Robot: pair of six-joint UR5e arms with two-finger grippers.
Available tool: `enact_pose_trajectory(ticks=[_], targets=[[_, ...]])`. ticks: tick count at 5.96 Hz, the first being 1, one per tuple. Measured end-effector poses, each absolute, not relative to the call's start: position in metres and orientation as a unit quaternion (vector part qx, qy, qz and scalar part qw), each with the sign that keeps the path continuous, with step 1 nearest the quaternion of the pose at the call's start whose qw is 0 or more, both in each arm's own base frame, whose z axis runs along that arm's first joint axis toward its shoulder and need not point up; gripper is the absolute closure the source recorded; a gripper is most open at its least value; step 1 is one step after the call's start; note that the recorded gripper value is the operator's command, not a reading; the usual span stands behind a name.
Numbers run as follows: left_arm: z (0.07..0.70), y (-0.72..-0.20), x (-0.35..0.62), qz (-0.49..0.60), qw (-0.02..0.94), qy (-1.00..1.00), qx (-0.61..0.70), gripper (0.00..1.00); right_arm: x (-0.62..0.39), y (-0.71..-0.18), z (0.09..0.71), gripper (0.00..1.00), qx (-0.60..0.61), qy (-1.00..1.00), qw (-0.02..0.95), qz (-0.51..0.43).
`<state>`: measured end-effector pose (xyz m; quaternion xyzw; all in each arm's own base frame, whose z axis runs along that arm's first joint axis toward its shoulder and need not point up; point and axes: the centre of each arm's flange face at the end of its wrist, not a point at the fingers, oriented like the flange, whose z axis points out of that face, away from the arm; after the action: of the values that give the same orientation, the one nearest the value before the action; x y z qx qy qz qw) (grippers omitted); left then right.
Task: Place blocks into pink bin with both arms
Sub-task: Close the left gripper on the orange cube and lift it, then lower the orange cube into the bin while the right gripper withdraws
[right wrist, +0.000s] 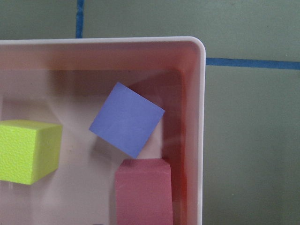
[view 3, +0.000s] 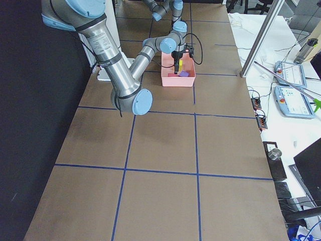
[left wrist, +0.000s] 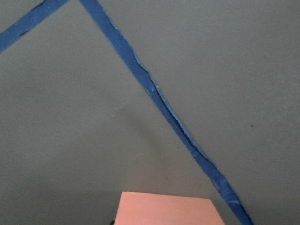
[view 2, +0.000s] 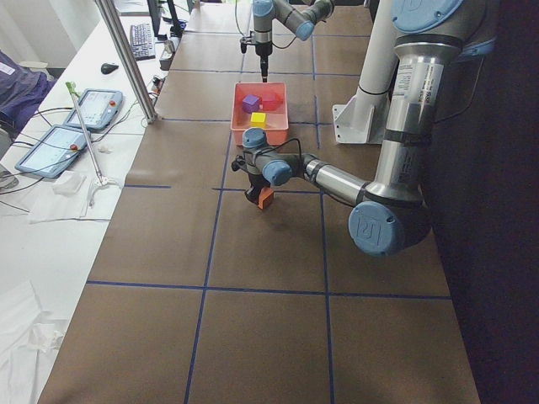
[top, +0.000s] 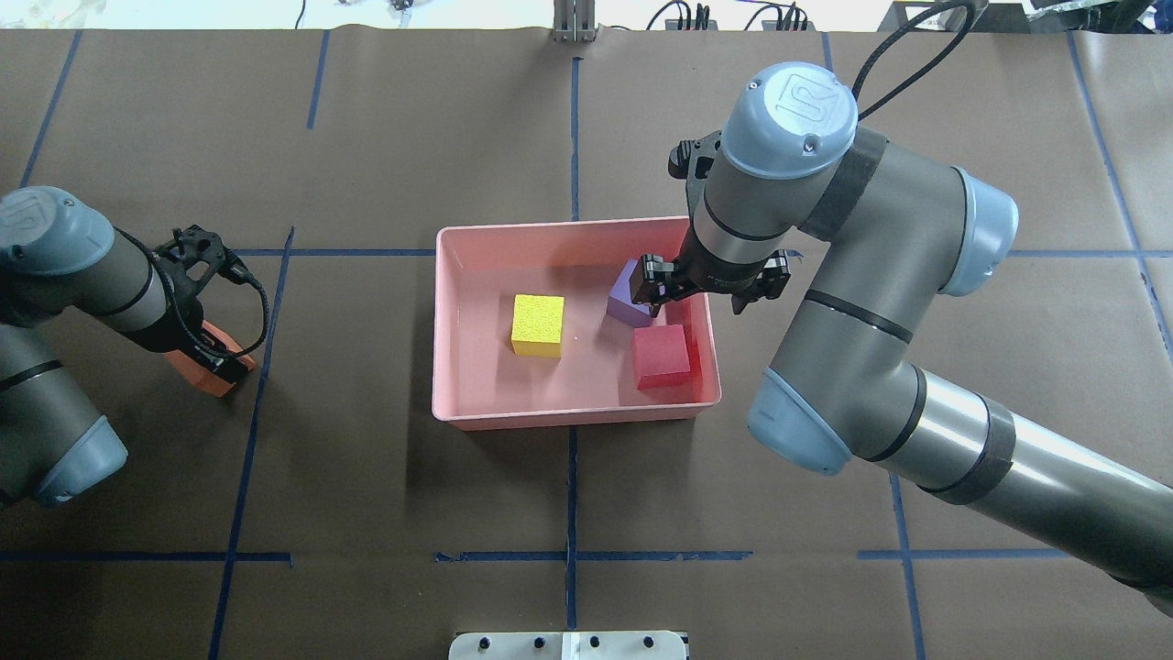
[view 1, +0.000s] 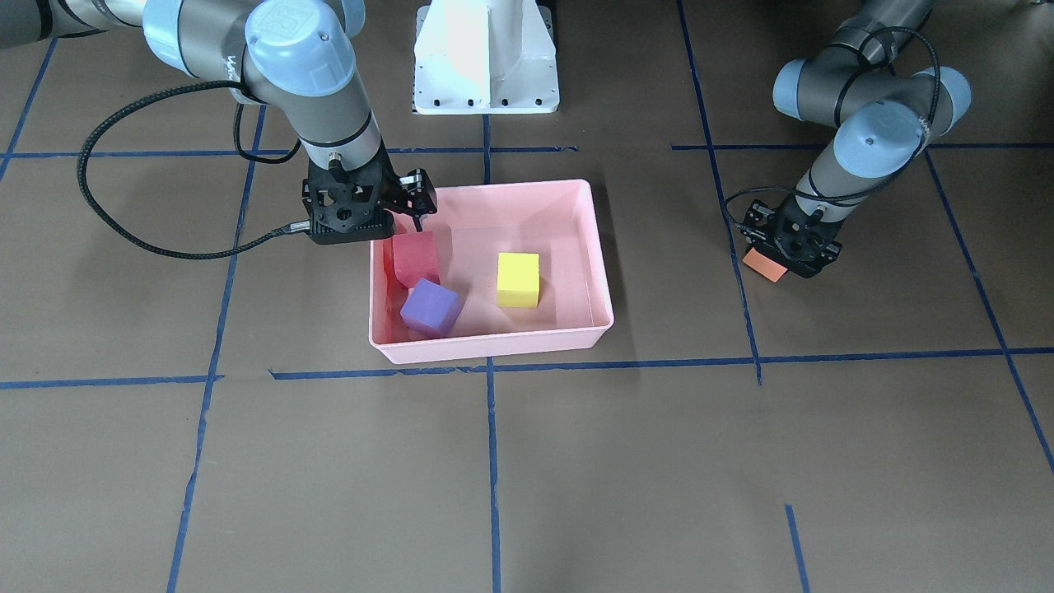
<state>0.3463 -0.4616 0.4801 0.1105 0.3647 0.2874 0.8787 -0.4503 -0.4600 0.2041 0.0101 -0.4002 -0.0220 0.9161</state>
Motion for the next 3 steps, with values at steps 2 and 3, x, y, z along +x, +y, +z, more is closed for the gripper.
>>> enact_pose_trajectory(ticks=[2, 3], targets=[[0.405, -0.489, 0.336, 0.249, 0.893, 0.360, 0.107, 0.46, -0.442, -0.453, 0.205, 0.00, 0.013, -0.404, 0.914, -0.025], [0.353, -0.502, 0.343, 0.209, 0.903, 0.364, 0.094, 0.46, -0.436, -0.450, 0.209, 0.00, 0.018, -0.404, 0.914, -0.033]])
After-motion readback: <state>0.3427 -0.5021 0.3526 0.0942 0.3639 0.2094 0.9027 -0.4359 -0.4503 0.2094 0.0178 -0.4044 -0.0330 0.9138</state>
